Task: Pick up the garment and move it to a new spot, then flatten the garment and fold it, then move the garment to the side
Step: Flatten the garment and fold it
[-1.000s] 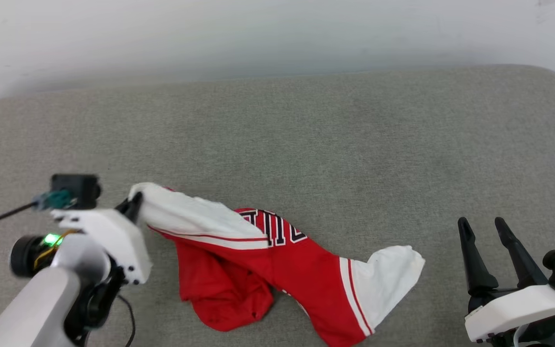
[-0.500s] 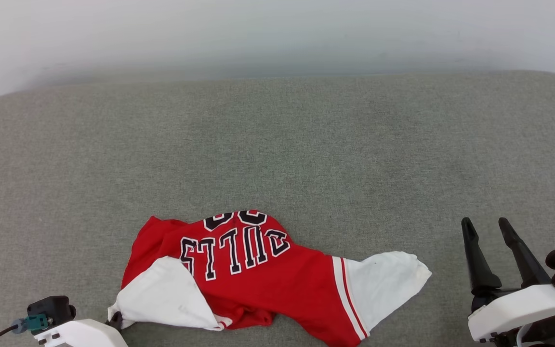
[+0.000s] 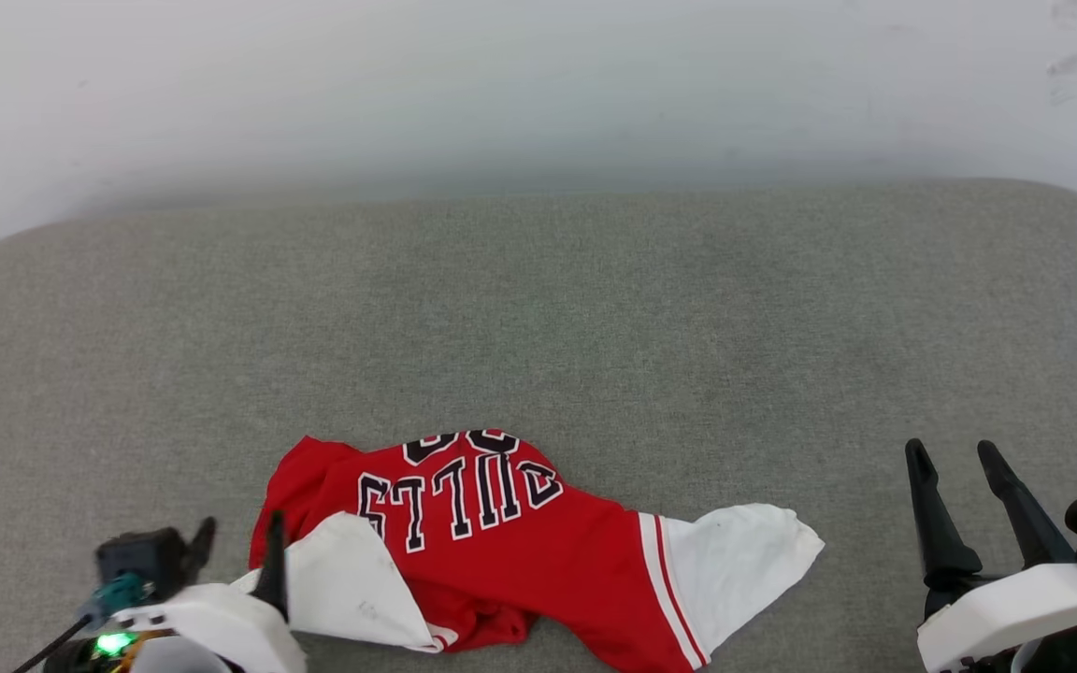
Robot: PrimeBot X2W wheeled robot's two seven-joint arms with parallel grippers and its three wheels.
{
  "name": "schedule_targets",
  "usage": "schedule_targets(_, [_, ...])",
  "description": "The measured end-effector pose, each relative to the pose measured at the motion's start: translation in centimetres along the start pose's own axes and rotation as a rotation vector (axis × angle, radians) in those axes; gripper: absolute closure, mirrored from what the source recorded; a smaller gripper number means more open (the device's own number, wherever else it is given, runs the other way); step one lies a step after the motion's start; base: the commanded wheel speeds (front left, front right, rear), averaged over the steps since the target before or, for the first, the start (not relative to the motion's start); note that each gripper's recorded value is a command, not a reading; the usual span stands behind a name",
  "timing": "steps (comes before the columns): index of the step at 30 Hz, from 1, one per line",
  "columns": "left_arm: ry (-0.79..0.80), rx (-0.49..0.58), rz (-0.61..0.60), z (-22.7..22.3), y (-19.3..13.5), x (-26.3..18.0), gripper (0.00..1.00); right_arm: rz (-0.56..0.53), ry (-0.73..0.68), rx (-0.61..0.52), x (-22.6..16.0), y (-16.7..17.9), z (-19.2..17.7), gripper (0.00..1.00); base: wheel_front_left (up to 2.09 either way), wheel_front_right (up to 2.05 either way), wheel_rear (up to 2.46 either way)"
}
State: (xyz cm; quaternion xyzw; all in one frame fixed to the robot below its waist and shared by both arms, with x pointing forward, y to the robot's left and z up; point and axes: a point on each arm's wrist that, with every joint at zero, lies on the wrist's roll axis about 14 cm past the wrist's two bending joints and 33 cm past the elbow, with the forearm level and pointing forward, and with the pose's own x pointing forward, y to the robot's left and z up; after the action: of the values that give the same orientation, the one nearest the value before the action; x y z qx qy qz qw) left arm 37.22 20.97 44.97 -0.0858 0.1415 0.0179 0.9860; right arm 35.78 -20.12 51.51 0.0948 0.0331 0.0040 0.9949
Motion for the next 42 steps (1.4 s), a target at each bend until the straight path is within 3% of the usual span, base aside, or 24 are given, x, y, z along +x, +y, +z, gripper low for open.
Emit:
schedule_targets(8, [0.235, 0.141, -0.221, -1.9, -5.3, -0.1, 0.0, -0.003, 0.005, -0.001, -0.6, -0.1, 0.0, 0.0, 0.0, 0.0, 0.0])
schedule_targets(18, [0.589, 0.191, -0.294, -5.2, -6.2, 1.3, 0.01, -0.033, 0.038, 0.017, -0.6, -0.9, -1.2, 0.0, 0.0, 0.0, 0.0])
schedule_targets(19, [0.606, 0.195, -0.294, -5.4, -6.1, 1.4, 0.53, -0.04, 0.039, 0.021, -0.6, -1.2, -1.3, 0.0, 0.0, 0.0, 0.0])
schedule_targets(21, [0.614, 0.198, -0.293, -5.4, -6.1, 1.7, 1.0, -0.054, 0.044, 0.024, -0.7, -1.6, -1.6, 0.0, 0.0, 0.0, 0.0])
schedule_targets(26, [0.598, 0.212, -0.264, -4.9, -5.3, 2.2, 1.0, -0.065, 0.054, 0.035, -0.6, -1.9, -2.2, 0.0, 0.0, 0.0, 0.0])
schedule_targets(30, [0.487, 0.195, -0.216, -2.2, -4.1, 3.0, 1.0, -0.055, 0.049, 0.041, -0.1, -1.7, -2.2, 0.0, 0.0, 0.0, 0.0])
schedule_targets(36, [0.342, 0.123, -0.037, 1.3, 1.0, 2.1, 1.0, -0.019, 0.047, 0.039, 0.7, -0.6, -2.1, 0.0, 0.0, 0.0, 0.0])
schedule_targets(40, [0.372, 0.026, 0.097, -0.7, 4.8, -0.4, 1.0, -0.001, 0.051, 0.034, 1.2, -0.1, -2.2, 0.0, 0.0, 0.0, 0.0])
schedule_targets(41, [0.447, -0.087, 0.168, -4.2, 6.5, -2.3, 1.0, 0.007, 0.065, 0.033, 1.5, 0.2, -2.5, 0.0, 0.0, 0.0, 0.0])
schedule_targets(42, [0.477, -0.116, 0.18, -5.5, 6.7, -2.9, 1.0, 0.01, 0.069, 0.033, 1.7, 0.3, -2.7, 0.0, 0.0, 0.0, 0.0])
